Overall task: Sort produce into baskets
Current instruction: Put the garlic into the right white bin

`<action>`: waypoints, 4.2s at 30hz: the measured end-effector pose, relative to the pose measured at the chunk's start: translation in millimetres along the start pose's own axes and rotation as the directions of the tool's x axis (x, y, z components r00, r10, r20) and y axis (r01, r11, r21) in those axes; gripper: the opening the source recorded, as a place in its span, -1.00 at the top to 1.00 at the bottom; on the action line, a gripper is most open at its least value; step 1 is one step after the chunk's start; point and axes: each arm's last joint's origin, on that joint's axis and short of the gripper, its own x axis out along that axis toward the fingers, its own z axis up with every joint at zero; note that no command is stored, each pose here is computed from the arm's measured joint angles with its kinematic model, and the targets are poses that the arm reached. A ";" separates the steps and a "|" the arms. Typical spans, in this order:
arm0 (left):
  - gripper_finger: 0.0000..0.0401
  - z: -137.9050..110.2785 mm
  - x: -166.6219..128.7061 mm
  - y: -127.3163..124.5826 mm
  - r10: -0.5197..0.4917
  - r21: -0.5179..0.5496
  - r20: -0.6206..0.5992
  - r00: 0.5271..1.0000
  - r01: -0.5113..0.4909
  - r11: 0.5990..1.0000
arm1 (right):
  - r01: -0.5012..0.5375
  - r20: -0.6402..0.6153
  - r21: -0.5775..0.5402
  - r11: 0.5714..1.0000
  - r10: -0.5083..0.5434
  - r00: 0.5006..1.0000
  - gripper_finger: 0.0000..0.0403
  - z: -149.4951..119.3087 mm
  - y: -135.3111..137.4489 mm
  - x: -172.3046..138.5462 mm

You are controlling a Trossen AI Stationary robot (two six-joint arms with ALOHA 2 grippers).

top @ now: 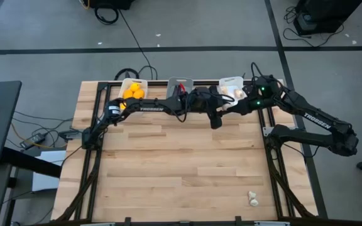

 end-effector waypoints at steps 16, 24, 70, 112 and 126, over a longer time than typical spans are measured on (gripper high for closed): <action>-0.23 -28.7 -7.3 42.3 0.098 -0.184 -0.236 0.967 -0.143 0.972 | 0.404 0.167 0.031 0.914 -0.403 0.900 0.84 2.0 -21.5 -6.3; -0.34 -46.8 -14.1 58.0 -0.036 -0.310 -0.348 0.937 -0.078 0.948 | 0.539 0.202 0.064 0.840 -0.539 0.817 0.64 23.2 -42.8 4.8; -0.17 -1.8 0.4 -110.6 -0.236 -0.083 -0.018 0.972 0.234 0.969 | 0.187 0.075 0.049 0.981 -0.191 0.979 -0.31 -36.5 10.2 -21.5; -0.06 48.3 -83.5 -84.1 0.027 -0.452 -0.360 0.932 -0.200 0.869 | 0.088 -0.521 -0.248 0.965 -0.210 0.827 -0.17 -172.9 12.1 56.8; -0.06 56.9 -115.2 -98.6 0.005 -0.465 -0.469 0.883 -0.252 0.848 | 0.379 -0.653 -0.110 0.919 -0.355 0.669 -0.06 -239.2 38.5 45.5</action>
